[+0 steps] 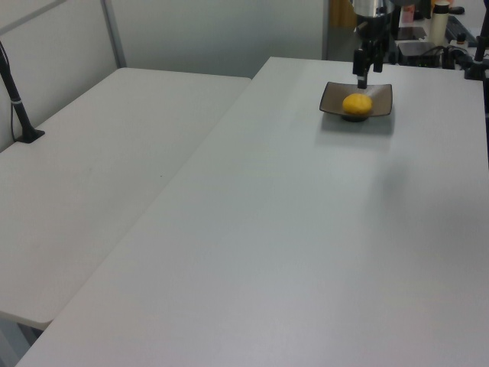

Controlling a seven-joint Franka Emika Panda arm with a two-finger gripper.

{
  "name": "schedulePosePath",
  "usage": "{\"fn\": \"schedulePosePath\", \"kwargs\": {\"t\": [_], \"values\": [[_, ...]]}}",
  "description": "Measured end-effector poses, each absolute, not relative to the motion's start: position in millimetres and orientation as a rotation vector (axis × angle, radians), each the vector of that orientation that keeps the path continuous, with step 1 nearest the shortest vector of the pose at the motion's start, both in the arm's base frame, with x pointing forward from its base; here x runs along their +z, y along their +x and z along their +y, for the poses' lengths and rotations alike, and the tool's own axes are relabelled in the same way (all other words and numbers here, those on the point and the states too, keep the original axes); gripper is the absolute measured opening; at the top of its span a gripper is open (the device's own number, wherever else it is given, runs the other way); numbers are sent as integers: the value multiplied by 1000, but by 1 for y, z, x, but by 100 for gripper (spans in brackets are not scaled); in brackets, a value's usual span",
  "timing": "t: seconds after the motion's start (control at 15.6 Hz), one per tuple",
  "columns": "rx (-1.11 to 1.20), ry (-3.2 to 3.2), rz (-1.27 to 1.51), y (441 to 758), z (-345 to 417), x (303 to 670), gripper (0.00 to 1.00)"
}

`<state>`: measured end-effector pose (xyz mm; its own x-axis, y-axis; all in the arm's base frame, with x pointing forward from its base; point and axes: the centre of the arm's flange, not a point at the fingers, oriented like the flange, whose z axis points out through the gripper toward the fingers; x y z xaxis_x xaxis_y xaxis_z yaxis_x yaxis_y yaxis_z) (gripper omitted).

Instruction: Put potatoes on a ceramic plate

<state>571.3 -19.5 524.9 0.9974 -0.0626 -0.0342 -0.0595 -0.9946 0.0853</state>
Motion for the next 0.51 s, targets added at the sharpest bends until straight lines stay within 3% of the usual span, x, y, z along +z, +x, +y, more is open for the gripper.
{"fn": "schedulePosePath", "kwargs": {"t": [0.19, 0.51], "values": [[-158, 3044, 174, 555, 13, 534, 100], [-110, 3107, 240, 542, 31, 559, 100]]}}
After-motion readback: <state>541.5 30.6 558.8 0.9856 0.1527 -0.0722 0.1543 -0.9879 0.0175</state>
